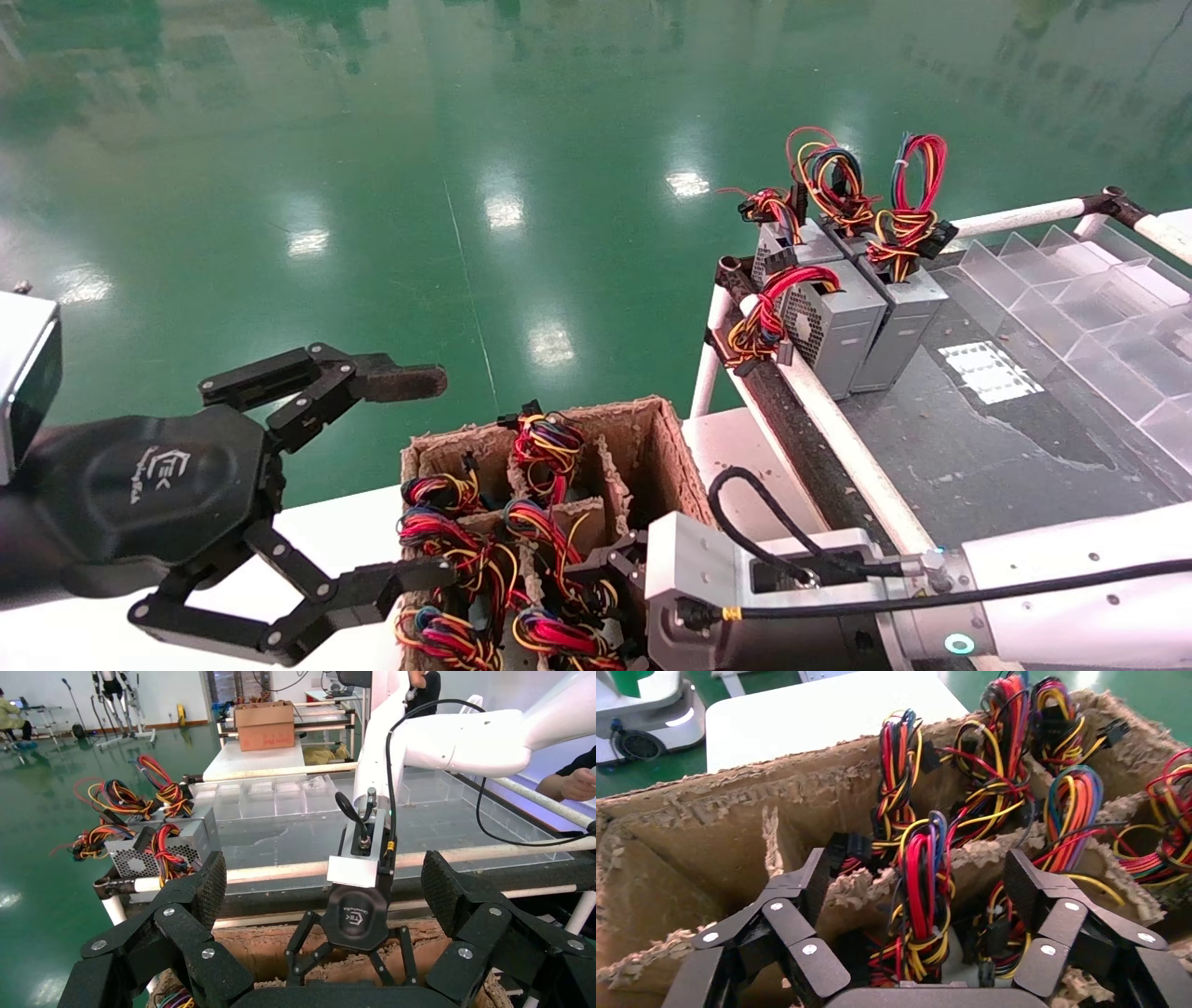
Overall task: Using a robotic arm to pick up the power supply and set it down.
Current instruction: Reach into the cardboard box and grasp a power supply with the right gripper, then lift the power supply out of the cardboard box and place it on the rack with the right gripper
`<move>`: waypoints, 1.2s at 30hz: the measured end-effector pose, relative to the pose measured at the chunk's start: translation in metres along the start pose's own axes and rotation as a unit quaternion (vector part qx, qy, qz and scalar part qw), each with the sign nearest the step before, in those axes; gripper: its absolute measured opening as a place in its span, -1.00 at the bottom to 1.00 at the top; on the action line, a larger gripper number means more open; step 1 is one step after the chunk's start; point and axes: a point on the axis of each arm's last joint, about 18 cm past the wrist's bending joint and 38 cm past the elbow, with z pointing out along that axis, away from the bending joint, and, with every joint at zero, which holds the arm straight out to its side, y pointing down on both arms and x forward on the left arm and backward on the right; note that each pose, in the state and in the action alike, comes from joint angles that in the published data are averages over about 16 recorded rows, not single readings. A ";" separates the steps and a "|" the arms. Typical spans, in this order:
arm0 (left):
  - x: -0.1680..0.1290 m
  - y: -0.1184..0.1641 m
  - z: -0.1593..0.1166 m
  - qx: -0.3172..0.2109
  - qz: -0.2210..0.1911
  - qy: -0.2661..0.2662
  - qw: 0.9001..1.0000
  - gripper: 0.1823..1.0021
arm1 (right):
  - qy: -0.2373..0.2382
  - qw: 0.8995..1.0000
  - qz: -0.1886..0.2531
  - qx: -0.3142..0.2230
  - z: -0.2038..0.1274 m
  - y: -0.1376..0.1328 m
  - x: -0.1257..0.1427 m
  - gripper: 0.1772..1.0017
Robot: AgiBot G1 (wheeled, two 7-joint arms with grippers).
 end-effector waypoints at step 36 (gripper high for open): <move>0.000 0.000 0.000 0.000 0.000 0.000 1.000 1.00 | 0.035 0.999 -0.003 0.035 -0.012 0.005 0.004 -0.78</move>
